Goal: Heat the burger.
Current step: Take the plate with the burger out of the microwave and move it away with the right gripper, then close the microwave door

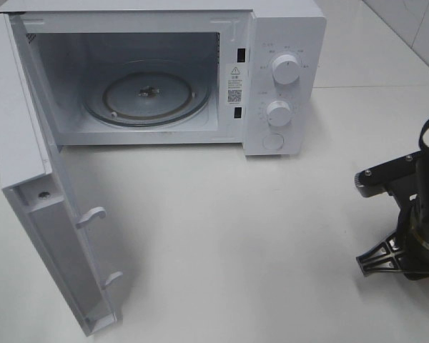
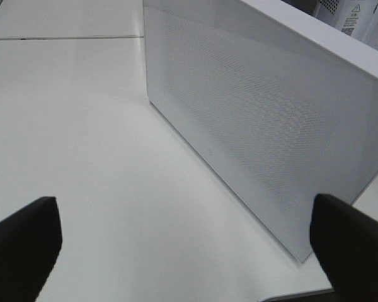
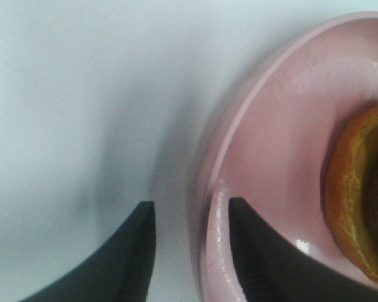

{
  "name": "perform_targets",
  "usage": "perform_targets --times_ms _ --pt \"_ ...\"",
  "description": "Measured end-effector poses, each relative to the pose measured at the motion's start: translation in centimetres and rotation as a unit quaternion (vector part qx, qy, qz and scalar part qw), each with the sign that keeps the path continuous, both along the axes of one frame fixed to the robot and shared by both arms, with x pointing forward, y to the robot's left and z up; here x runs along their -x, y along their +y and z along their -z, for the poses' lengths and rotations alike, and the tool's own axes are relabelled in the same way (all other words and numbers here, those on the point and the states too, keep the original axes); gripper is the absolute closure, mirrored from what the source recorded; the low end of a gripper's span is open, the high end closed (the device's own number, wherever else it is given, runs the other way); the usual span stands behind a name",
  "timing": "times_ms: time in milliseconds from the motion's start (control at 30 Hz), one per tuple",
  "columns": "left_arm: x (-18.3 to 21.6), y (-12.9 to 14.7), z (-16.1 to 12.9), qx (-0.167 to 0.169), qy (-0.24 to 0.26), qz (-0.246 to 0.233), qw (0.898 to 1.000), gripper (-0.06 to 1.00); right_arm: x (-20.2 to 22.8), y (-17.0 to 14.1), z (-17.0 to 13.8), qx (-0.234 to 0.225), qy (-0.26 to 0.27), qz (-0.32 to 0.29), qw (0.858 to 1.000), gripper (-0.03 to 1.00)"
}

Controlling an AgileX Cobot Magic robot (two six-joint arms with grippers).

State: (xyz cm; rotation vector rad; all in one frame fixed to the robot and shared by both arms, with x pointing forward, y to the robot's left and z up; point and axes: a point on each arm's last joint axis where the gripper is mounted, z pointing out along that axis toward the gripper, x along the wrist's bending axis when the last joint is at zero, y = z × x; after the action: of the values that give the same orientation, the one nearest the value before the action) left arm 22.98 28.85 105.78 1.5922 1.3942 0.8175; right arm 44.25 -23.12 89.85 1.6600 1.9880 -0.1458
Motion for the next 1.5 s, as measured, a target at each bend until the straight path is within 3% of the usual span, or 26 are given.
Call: perform_targets --times_ms 333,500,533,667,1033,1500 --pt "0.0 0.0 0.0 0.0 0.0 0.0 1.0 -0.05 0.7 0.6 -4.1 -0.067 -0.023 -0.049 0.996 0.44" --pt "0.0 0.0 0.0 0.0 0.0 0.0 1.0 -0.05 1.8 0.6 -6.4 -0.102 -0.034 -0.091 0.99 0.29" --pt "0.0 0.0 0.0 0.0 0.0 0.0 1.0 -0.05 2.3 0.6 -7.4 -0.119 -0.041 -0.104 0.987 0.21" --pt "0.0 0.0 0.0 0.0 0.0 0.0 1.0 -0.05 3.7 0.6 -9.6 -0.156 -0.037 -0.126 0.979 0.12" --pt "0.0 0.0 0.0 0.0 0.0 0.0 1.0 -0.05 6.9 0.0 -12.9 -0.23 -0.057 -0.166 0.957 0.12" --pt "0.0 0.0 0.0 0.0 0.0 0.0 1.0 -0.05 10.9 -2.5 -15.4 -0.249 -0.112 -0.171 0.947 0.16"
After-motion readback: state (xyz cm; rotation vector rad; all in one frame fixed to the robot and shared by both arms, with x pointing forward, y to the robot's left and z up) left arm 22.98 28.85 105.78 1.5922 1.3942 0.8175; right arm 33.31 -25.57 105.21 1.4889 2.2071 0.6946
